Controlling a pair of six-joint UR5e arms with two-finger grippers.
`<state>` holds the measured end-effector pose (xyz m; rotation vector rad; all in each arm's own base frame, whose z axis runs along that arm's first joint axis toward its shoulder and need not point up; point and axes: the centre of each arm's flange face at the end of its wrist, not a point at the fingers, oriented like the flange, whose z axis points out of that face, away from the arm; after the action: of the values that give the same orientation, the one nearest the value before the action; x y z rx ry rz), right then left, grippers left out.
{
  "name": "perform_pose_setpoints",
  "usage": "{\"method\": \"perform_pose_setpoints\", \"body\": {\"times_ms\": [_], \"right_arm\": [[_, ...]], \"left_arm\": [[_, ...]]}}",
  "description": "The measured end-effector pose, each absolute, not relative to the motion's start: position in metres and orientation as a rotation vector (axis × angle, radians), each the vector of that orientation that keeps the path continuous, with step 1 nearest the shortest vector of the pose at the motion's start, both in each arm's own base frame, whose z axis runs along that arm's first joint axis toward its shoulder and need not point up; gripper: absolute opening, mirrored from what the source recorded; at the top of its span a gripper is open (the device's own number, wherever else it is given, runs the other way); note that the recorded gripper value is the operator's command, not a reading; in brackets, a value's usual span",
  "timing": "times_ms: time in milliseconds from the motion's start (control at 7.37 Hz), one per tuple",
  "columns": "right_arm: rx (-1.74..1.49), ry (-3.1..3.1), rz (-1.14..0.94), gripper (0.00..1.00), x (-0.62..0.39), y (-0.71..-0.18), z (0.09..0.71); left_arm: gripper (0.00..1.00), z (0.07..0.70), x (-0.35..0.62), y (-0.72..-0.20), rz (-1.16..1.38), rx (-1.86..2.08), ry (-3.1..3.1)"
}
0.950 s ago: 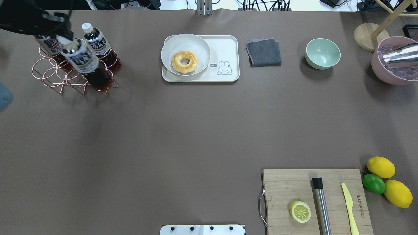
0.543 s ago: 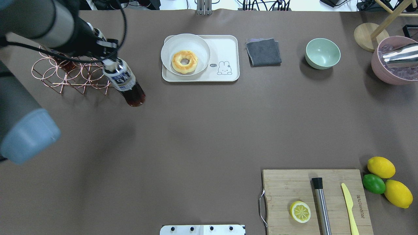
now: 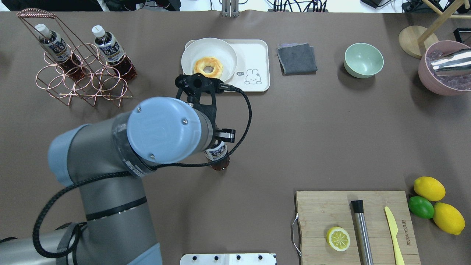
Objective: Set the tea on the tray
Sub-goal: 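Carry the bottle toward the table center and set it upright, opening the left gripper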
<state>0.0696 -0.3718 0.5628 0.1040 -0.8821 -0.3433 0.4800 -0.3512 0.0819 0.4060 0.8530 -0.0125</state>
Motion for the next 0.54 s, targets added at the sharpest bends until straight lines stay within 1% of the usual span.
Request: {"method": "perform_pose_setpoints", "body": {"times_ms": [136, 271, 407, 543], "right_arm": [[0.104, -0.883, -0.343, 1.0, 0.07, -0.372, 0.562], [0.104, -0.883, -0.342, 1.0, 0.07, -0.372, 0.562], [0.104, -0.883, -0.343, 1.0, 0.069, -0.372, 0.562], [0.106, -0.883, -0.344, 1.0, 0.069, -0.373, 0.561]], "left_arm": [[0.0, 0.078, 0.493, -0.34, -0.005, 0.41, 0.852], [0.5, 0.078, 0.501, -0.333, -0.005, 0.411, 0.851], [0.87, 0.076, 0.506, -0.329, -0.008, 0.414, 0.851], [0.96, 0.077, 0.51, -0.328, -0.006, 0.413, 0.844]]}}
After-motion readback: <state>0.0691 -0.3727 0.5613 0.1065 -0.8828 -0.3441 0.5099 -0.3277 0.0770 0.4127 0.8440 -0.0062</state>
